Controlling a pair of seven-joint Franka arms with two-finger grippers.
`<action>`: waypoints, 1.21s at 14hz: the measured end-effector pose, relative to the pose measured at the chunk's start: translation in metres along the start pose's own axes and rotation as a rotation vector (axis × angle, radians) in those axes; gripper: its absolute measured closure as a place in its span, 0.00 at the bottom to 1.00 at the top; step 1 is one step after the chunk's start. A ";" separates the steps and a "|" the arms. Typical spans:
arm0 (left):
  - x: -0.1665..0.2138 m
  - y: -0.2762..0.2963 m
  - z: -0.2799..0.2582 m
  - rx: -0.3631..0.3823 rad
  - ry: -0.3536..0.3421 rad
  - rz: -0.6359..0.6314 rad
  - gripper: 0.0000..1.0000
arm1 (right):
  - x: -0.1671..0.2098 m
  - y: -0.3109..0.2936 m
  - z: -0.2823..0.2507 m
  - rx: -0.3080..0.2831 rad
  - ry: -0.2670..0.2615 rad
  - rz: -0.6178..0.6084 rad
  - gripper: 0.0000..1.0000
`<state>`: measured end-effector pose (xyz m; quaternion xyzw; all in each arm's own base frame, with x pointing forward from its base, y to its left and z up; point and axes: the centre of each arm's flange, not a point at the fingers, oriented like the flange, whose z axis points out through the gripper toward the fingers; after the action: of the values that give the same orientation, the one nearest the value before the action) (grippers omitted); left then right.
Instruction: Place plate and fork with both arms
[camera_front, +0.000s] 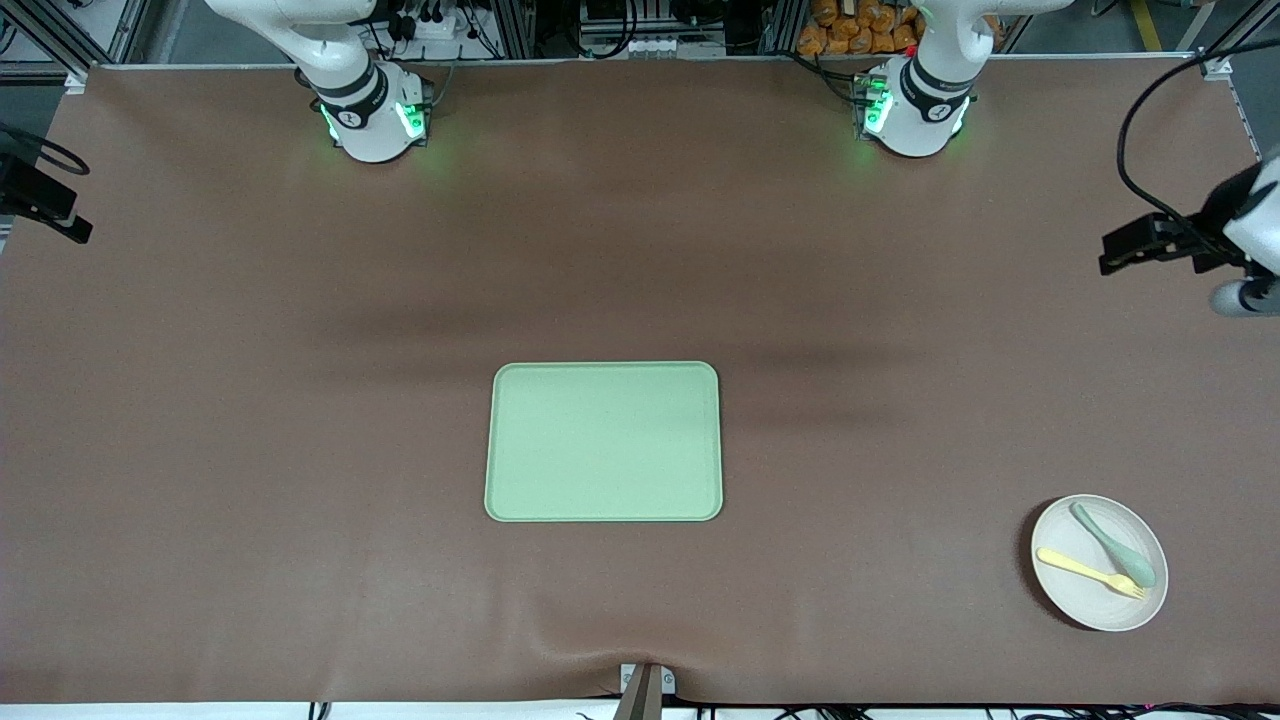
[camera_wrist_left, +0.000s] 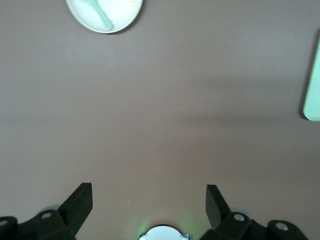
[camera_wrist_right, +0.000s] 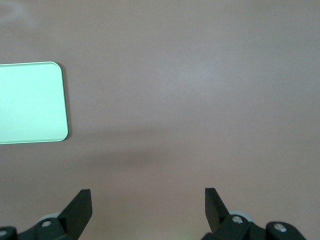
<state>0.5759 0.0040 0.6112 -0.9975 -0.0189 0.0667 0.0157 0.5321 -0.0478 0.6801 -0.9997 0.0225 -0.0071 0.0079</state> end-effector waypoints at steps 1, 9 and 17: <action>0.005 -0.015 0.006 -0.003 -0.006 -0.022 0.00 | 0.000 0.000 0.000 0.000 0.000 0.000 0.00; 0.059 -0.097 0.083 -0.019 -0.026 -0.144 0.00 | 0.000 0.000 0.000 0.000 -0.003 0.001 0.00; 0.092 -0.143 0.131 -0.024 0.026 -0.206 0.00 | 0.000 0.000 0.000 0.000 -0.004 -0.001 0.00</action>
<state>0.6441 0.1540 0.4739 -0.9911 -0.1219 0.0517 0.0108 0.5317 -0.0474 0.6797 -0.9997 0.0222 -0.0050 0.0081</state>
